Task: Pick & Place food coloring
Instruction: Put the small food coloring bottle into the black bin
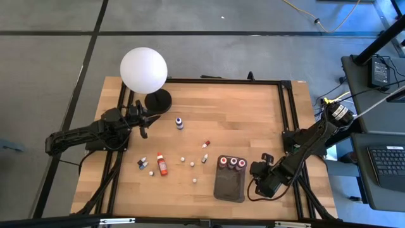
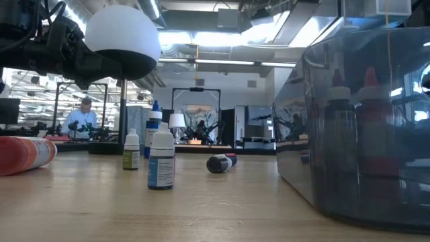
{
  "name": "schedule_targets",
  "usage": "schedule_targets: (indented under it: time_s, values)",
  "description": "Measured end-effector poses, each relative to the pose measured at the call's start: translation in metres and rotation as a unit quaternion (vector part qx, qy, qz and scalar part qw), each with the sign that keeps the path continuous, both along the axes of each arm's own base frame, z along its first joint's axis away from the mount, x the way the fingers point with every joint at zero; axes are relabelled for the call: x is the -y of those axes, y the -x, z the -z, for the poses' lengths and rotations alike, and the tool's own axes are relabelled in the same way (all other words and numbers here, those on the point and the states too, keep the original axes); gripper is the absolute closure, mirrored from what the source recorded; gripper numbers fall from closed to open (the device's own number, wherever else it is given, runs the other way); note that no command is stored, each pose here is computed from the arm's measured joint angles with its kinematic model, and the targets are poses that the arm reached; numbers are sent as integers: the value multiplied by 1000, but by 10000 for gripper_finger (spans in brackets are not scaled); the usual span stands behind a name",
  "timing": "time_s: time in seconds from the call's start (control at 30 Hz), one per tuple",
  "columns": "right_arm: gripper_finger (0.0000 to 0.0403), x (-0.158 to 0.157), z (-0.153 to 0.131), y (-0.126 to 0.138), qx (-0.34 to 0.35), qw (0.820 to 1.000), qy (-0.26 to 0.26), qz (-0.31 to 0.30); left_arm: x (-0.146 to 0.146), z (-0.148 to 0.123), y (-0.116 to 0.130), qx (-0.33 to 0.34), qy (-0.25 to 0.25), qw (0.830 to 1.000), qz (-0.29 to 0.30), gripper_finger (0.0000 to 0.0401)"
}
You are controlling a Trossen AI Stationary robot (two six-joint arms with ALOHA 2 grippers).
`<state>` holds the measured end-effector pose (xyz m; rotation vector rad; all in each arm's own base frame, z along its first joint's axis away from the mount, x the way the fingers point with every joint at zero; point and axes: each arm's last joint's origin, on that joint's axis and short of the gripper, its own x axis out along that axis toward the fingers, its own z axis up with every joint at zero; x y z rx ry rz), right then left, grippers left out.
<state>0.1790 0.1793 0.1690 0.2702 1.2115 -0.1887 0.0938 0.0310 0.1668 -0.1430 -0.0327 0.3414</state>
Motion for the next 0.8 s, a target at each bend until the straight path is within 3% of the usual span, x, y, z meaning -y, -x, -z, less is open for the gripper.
schedule_targets:
  time_s: [0.6,0.8]
  values:
    - [235,-4,11,-3,-16,1000,9,-13,0,0,0,-1,0,1000,0,307]
    - [283,-4,11,-3,-18,1000,9,-15,0,0,0,-1,0,1000,0,308]
